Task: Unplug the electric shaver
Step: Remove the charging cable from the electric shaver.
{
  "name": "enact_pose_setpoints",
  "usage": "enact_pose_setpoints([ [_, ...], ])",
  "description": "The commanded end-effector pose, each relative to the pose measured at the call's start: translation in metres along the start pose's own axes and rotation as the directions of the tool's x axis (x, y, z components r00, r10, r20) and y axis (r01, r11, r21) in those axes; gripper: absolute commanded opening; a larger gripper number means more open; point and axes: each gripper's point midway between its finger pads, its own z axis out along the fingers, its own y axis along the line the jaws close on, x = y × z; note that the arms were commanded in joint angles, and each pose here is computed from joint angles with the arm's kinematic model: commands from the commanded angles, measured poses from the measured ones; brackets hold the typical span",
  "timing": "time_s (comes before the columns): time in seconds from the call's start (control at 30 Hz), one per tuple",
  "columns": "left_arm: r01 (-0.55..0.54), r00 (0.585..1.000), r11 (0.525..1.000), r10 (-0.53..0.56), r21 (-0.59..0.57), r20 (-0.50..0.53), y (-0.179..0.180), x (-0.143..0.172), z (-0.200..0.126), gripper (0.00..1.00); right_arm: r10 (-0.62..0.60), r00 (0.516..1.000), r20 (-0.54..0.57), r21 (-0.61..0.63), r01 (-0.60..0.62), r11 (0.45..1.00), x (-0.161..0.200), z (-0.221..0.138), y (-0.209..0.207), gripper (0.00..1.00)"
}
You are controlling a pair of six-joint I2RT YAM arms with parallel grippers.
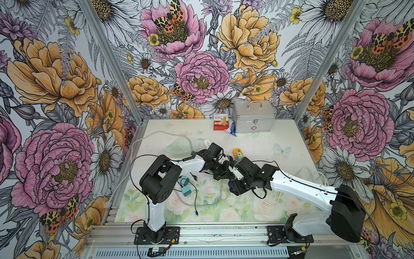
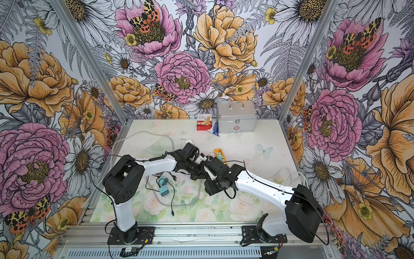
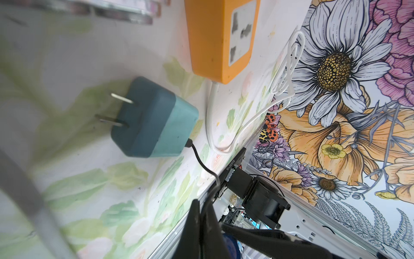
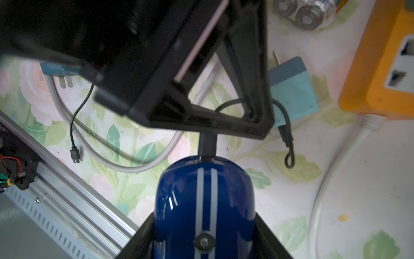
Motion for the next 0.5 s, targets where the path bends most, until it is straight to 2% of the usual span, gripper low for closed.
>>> enact_pose_setpoints([
  [0.0, -0.148, 0.973, 0.986, 0.132, 0.076, 0.19, -0.032, -0.053, -0.028, 0.0, -0.145, 0.987, -0.073, -0.156, 0.133, 0.979, 0.031, -0.014, 0.036, 0.14],
  [0.2, -0.166, 0.976, 0.981, 0.148, 0.104, 0.157, -0.042, -0.059, -0.021, 0.0, -0.208, 0.977, -0.043, -0.112, 0.202, 0.973, 0.025, -0.015, 0.039, 0.12],
  [0.47, -0.157, 0.973, 0.983, 0.137, 0.099, 0.185, -0.04, -0.058, -0.03, 0.0, -0.137, 0.99, -0.045, -0.087, 0.133, 0.987, 0.026, -0.012, 0.03, 0.11],
])
